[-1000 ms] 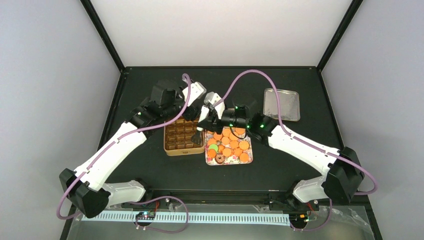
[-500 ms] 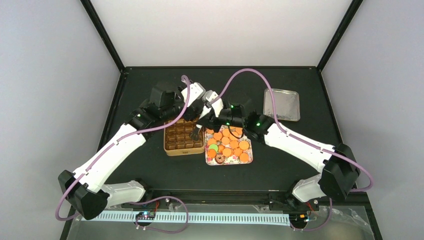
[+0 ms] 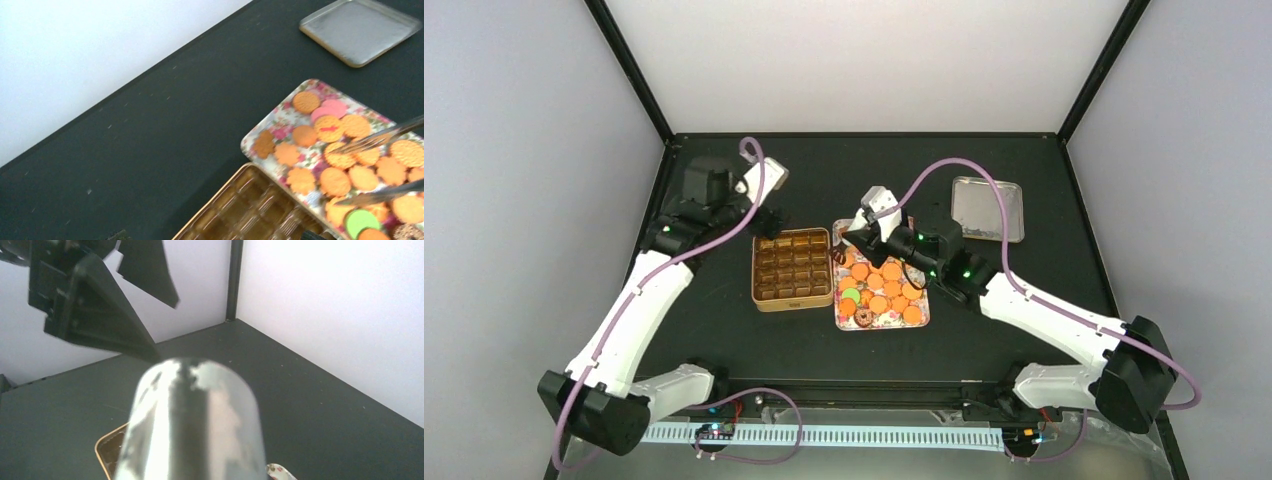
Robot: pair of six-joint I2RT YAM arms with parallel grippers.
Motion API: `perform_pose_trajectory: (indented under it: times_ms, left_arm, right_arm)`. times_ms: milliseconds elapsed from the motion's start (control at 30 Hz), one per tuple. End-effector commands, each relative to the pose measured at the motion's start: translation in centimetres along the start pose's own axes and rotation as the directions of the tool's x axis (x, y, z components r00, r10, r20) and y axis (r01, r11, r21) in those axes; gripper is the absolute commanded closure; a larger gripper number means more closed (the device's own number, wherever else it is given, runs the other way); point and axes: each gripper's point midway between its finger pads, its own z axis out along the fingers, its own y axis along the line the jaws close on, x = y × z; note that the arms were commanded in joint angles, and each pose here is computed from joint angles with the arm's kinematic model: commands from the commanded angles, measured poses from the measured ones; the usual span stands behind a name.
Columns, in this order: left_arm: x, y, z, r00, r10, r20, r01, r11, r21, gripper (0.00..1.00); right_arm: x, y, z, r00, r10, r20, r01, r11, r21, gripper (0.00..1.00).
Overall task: Pack the cookies
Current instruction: Pick up the fake cookies from the plate.
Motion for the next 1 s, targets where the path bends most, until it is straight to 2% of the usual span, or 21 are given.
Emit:
perform_pose_trajectory:
  times_ms: [0, 133, 300, 433, 667, 833, 967]
  left_arm:
    - [4.1, 2.9, -1.5, 0.995, -0.004, -0.099, 0.001, 1.000, -0.030, 0.09]
    - [9.9, 7.1, -1.2, 0.976, -0.047, -0.213, 0.024, 0.994, -0.107, 0.10]
    - [16.9, 12.4, 0.4, 0.929, -0.130, -0.345, 0.048, 0.971, -0.235, 0.15]
    - [20.7, 13.6, 3.0, 0.896, -0.169, -0.410, 0.067, 0.965, -0.252, 0.16]
    - [22.5, 14.0, 7.4, 0.865, -0.224, -0.449, 0.127, 0.963, -0.236, 0.18]
    - [22.3, 13.9, 10.2, 0.848, -0.207, -0.487, 0.113, 0.970, -0.216, 0.18]
    - [22.5, 12.1, 11.6, 0.839, -0.167, -0.518, 0.091, 0.981, -0.169, 0.18]
  right_arm:
    - [-0.4, -1.4, -0.3, 0.998, -0.047, 0.040, 0.044, 0.996, 0.080, 0.61]
    - [0.8, -1.5, 0.1, 0.998, -0.053, 0.014, 0.052, 0.995, 0.084, 0.60]
    - [2.0, -1.7, 1.2, 0.998, -0.053, -0.012, 0.054, 0.995, 0.087, 0.60]
    - [3.6, -1.8, 2.1, 0.997, -0.056, -0.051, 0.060, 0.994, 0.088, 0.60]
    - [6.0, -2.3, 2.8, 0.992, -0.066, -0.106, 0.077, 0.991, 0.106, 0.60]
    - [7.6, -2.2, 3.3, 0.989, -0.056, -0.139, 0.069, 0.993, 0.094, 0.60]
    - [8.6, -2.0, 3.6, 0.987, -0.042, -0.153, 0.056, 0.995, 0.085, 0.60]
